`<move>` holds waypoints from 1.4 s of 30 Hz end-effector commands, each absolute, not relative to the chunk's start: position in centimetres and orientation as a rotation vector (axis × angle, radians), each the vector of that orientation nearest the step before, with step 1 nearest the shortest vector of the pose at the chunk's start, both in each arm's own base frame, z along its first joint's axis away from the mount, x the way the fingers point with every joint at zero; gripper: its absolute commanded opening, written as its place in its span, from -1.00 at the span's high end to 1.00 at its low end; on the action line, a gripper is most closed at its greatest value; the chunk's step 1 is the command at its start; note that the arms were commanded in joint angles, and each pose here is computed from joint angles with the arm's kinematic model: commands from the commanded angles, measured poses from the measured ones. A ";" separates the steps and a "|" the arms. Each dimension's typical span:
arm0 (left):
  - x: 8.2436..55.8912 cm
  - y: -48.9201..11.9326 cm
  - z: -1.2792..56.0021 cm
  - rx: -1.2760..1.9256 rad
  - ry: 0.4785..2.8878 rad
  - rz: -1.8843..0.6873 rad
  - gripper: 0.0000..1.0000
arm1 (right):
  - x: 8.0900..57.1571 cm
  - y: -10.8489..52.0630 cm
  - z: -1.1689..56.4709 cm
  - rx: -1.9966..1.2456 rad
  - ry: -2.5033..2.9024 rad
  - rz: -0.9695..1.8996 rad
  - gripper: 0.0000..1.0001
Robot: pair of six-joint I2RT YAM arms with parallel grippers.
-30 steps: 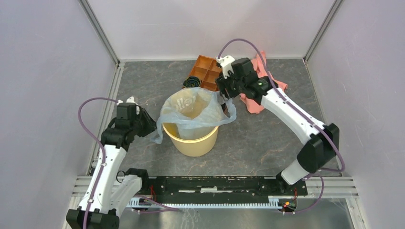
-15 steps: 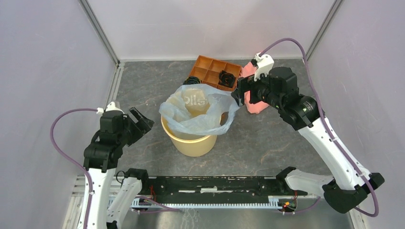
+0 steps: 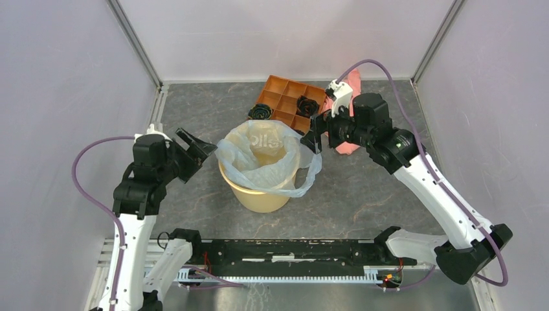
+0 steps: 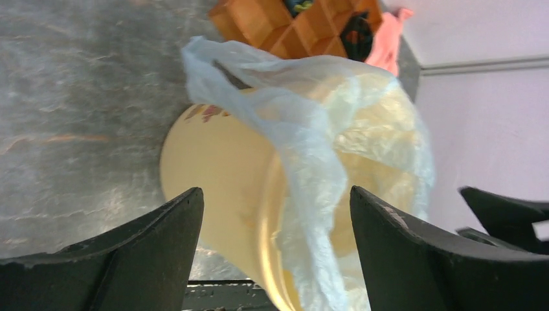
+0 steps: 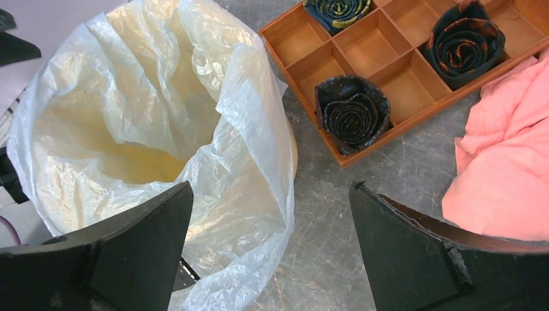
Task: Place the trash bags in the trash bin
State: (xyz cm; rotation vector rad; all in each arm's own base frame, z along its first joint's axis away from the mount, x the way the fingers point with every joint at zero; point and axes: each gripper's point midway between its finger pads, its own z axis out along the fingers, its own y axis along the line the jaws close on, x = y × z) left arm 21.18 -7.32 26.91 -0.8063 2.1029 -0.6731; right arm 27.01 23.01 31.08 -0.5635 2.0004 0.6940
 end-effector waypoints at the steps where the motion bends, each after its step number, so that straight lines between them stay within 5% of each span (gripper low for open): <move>1: 20.9 -9.9 30.8 -0.616 2.034 -0.871 -0.76 | 26.9 23.6 31.8 -0.639 1.911 0.717 -0.96; 7: 20.2 -12.1 31.2 -0.577 2.058 -1.035 -0.29 | 28.3 24.0 31.5 -0.634 1.864 0.688 -0.91; 26: 20.0 -13.1 28.2 -0.543 2.210 -1.065 -0.24 | 29.7 25.4 29.0 -0.656 1.875 0.710 -0.78; 37: 21.1 -13.6 28.6 -0.490 2.178 -1.074 0.44 | 29.4 24.9 27.7 -0.672 1.906 0.677 -0.71; 42: 20.9 -14.3 28.4 -0.498 2.180 -1.145 0.41 | 29.3 24.8 28.1 -0.668 1.891 0.687 -0.72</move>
